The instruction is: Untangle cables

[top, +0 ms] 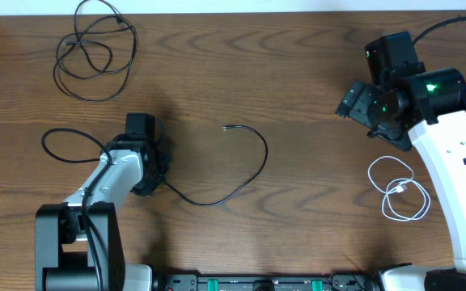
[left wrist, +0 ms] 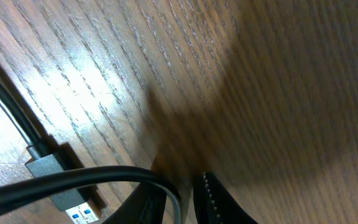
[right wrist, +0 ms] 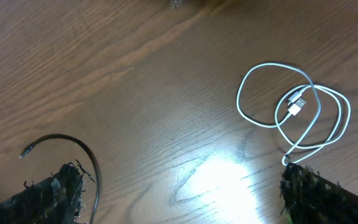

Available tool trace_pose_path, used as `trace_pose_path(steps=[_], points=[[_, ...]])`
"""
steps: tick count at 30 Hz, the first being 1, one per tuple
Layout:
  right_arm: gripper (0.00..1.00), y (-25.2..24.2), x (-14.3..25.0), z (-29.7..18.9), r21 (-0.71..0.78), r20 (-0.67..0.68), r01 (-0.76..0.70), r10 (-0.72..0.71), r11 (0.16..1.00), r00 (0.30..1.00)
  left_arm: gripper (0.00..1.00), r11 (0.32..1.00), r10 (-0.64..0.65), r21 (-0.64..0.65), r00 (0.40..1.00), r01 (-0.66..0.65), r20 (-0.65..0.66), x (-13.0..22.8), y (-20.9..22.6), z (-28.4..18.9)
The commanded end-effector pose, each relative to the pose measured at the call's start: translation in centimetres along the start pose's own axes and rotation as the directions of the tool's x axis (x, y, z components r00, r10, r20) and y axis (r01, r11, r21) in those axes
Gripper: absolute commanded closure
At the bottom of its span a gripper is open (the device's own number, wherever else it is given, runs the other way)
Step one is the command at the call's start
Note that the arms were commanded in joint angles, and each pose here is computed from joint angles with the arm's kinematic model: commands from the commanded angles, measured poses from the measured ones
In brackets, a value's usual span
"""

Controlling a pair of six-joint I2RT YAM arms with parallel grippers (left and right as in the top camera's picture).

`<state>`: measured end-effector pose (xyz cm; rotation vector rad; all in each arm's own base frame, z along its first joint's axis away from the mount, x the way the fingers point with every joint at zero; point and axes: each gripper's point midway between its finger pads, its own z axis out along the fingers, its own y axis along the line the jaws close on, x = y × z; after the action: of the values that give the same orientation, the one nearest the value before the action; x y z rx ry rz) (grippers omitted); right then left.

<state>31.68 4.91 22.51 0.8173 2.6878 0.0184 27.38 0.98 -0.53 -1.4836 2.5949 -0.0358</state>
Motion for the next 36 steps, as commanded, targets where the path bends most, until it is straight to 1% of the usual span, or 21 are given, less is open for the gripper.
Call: trace_pose_path(steps=[1,4,5,6,7,9,11,15,18,22,25,27,28,29,36], points=[[0.01,-0.1,-0.3,0.0,0.007,0.009,-0.006,0.006,1.000,1.000,0.78,0.997,0.013,-0.080,0.998,-0.018,-0.065,2.0,2.5,1.9],[0.01,-0.1,-0.2,0.0,0.007,0.008,-0.006,0.006,1.000,1.000,0.79,0.997,0.013,-0.080,0.998,-0.018,-0.065,2.0,2.5,1.9],[0.01,-0.1,-0.2,0.0,0.007,0.008,-0.006,0.006,1.000,1.000,0.81,0.997,0.013,-0.080,0.998,-0.018,-0.065,2.0,2.5,1.9],[0.01,-0.1,-0.2,0.0,0.007,0.008,-0.006,0.006,1.000,1.000,0.90,0.996,0.013,-0.082,0.998,-0.018,-0.061,1.9,2.5,1.9],[0.01,-0.1,-0.2,0.0,0.007,0.008,-0.006,0.006,1.000,1.000,0.92,0.996,0.013,-0.084,0.998,-0.018,-0.058,1.8,2.6,1.9],[0.01,-0.1,-0.3,0.0,0.007,0.009,-0.006,0.006,1.000,1.000,0.92,0.996,0.017,-0.082,0.998,-0.022,-0.054,1.8,2.5,1.9],[0.01,-0.1,-0.2,0.0,0.008,0.008,-0.006,0.006,1.000,1.000,0.92,0.996,0.054,-0.068,0.997,-0.057,-0.050,1.6,2.2,1.9],[0.01,-0.1,-0.2,0.0,0.007,0.008,-0.006,0.006,1.000,1.000,0.92,0.984,0.176,-0.026,0.984,-0.177,-0.033,0.8,0.8,0.9],[0.01,-0.1,-0.2,0.0,0.008,0.008,-0.006,0.006,1.000,1.000,0.93,0.971,0.238,0.020,0.971,-0.238,-0.004,-0.2,-0.9,-1.2],[0.01,-0.1,-0.3,0.0,0.007,0.009,-0.006,0.006,1.000,1.000,0.92,0.948,0.281,0.125,0.953,-0.294,0.110,-2.5,-4.2,-7.4],[0.01,-0.1,-0.2,0.0,0.007,0.008,-0.006,0.006,1.000,1.000,0.92,0.924,0.264,0.222,0.939,-0.312,0.221,-4.0,-6.2,-12.8],[0.01,-0.1,-0.2,0.0,0.007,0.008,-0.006,0.006,1.000,1.000,0.93,0.900,0.233,0.294,0.925,-0.322,0.301,-4.8,-7.1,-16.7],[0.01,-0.1,-0.3,0.0,0.007,0.009,-0.006,0.006,1.000,1.000,0.92,0.879,0.204,0.344,0.912,-0.331,0.355,-5.2,-7.4,-19.4],[0.01,-0.1,-0.3,0.0,0.007,0.009,-0.006,0.006,1.000,1.000,0.92,0.865,0.186,0.372,0.903,-0.338,0.387,-5.3,-7.5,-20.9],[0.01,-0.1,-0.2,0.0,0.007,0.008,-0.006,0.006,1.000,1.000,0.93,0.756,0.052,0.524,0.834,-0.392,0.549,-5.7,-7.3,-29.0]])
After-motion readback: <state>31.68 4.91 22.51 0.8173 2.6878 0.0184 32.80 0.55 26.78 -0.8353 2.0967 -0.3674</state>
